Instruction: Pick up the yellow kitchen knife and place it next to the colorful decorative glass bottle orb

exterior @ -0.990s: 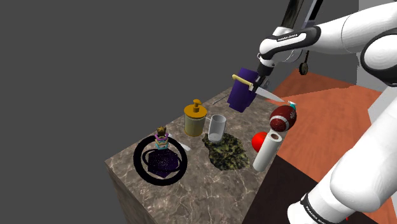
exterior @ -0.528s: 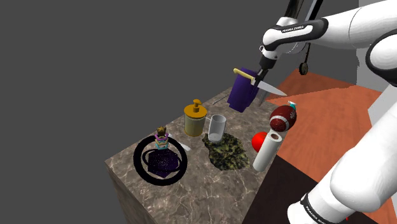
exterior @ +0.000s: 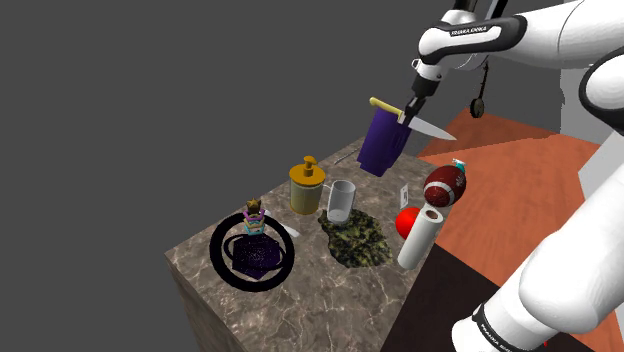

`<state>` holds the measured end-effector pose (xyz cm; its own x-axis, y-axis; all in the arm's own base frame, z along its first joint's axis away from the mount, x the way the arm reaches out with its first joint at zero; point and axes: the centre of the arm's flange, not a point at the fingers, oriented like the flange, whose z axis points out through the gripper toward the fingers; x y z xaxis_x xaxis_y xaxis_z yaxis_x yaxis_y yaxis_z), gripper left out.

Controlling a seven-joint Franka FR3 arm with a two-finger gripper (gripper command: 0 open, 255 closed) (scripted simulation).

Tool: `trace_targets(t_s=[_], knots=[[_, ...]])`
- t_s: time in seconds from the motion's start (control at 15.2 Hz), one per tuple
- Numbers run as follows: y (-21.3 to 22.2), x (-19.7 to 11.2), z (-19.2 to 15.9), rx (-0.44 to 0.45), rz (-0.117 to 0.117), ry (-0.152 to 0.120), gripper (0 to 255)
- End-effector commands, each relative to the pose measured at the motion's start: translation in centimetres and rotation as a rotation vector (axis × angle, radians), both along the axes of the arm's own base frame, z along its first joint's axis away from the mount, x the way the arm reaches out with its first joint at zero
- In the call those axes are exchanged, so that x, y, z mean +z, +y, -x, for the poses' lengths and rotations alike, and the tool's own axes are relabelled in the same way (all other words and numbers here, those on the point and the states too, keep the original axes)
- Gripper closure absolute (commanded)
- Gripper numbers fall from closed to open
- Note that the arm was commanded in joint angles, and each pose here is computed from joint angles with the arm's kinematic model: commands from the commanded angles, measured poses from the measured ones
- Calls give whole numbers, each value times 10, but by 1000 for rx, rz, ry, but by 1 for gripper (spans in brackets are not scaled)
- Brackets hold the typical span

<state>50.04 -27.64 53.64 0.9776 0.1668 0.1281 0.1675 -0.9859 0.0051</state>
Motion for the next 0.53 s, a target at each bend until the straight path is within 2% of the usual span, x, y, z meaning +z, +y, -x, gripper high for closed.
trace_targets(t_s=[0.0, 0.46], knots=[[12, 4, 6, 0, 0, 0, 255], [98, 4, 40, 0, 0, 0, 255]])
